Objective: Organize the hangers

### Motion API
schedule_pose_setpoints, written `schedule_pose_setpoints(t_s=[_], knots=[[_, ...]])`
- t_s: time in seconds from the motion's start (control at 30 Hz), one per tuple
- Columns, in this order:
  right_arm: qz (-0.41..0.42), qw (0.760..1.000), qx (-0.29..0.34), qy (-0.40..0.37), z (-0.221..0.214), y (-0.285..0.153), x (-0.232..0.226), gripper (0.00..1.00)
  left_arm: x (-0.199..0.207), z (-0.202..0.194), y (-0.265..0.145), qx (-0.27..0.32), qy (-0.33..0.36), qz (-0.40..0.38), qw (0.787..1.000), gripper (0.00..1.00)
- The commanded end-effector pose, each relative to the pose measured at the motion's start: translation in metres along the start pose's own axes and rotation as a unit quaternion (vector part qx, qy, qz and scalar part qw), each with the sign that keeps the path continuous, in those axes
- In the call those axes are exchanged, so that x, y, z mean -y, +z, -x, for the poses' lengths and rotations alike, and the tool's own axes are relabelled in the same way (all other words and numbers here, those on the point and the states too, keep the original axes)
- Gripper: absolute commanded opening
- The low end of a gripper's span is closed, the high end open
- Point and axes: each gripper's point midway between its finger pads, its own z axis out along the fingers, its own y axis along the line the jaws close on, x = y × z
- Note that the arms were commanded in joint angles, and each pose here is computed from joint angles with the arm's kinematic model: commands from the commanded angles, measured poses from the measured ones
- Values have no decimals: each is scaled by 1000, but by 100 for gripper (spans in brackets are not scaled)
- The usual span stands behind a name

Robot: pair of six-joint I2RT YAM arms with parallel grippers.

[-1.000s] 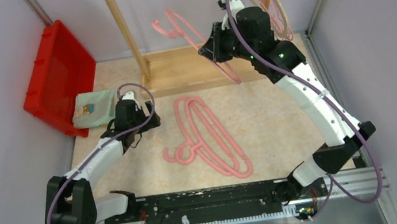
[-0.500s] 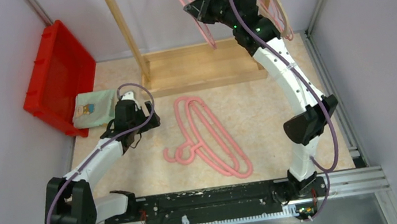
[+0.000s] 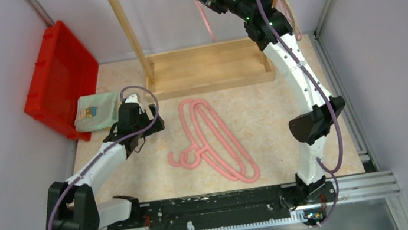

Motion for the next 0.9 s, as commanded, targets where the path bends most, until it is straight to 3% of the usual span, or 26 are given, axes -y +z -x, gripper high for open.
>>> schedule_pose_setpoints(t_s=[0.0, 0.17, 0.63, 0.87], knots=[[0, 998, 15, 66, 18, 1, 2, 0, -4, 2, 1, 6, 0, 8, 1000, 99], [-22, 994, -3, 112, 14, 0, 18, 0, -6, -1, 1, 3, -1, 10, 1000, 99], [-60, 989, -27, 135, -9, 12, 70, 0, -8, -1, 2, 1, 2, 18, 1000, 99], [-66, 995, -7, 76, 8, -10, 56, 59, -6, -2, 5, -2, 4, 13, 1000, 99]])
